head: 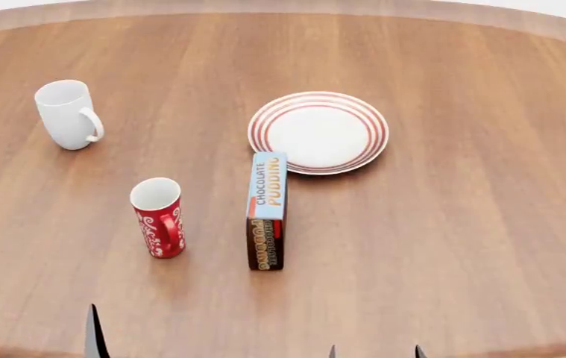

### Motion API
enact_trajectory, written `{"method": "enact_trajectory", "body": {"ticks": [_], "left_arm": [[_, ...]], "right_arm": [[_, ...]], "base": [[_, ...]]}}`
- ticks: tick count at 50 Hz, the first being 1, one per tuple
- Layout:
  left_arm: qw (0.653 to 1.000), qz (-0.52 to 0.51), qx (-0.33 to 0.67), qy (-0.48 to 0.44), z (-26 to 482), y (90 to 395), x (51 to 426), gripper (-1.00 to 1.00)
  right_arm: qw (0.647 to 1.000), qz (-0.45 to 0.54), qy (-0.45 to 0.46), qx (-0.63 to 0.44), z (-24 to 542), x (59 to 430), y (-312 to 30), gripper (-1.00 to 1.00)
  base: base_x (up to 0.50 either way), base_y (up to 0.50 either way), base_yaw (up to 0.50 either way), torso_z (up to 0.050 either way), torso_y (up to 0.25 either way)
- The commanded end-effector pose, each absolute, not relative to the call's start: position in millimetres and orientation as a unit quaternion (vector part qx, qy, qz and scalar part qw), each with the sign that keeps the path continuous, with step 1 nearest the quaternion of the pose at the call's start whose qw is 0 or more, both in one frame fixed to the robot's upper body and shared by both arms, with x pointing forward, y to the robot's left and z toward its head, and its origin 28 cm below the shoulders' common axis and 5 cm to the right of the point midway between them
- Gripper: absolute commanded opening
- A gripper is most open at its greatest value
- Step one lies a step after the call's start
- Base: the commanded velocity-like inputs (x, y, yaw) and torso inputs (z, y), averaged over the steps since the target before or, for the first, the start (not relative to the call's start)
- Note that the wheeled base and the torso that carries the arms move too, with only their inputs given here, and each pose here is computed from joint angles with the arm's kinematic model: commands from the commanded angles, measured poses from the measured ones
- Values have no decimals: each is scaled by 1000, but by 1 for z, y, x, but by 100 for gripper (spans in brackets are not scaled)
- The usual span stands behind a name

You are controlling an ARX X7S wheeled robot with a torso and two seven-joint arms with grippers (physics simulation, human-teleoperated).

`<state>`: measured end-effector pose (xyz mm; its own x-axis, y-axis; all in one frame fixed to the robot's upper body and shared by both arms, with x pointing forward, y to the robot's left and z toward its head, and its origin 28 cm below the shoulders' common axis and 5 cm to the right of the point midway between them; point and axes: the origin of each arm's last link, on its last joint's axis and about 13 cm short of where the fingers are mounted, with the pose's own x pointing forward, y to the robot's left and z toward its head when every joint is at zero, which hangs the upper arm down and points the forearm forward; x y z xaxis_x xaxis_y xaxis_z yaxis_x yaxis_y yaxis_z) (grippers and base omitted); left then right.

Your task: Pick up the red mug and put it on the plate

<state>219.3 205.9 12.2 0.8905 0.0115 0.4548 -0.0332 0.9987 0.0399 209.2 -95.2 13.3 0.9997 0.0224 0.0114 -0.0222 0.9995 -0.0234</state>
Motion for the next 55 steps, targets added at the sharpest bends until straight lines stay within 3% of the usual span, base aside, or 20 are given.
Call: {"method": "enact_trajectory", "body": {"ticks": [1, 55], "left_arm": [[971, 11, 20, -239, 12, 206, 219, 100], [968, 2, 16, -249, 12, 206, 220, 100]], "right_arm": [[1000, 12, -11, -24, 13, 209, -95, 100], [999, 19, -18, -27, 13, 208, -94, 100]], "base": [[0, 0, 0, 0, 0], [0, 93, 0, 0, 0]]}}
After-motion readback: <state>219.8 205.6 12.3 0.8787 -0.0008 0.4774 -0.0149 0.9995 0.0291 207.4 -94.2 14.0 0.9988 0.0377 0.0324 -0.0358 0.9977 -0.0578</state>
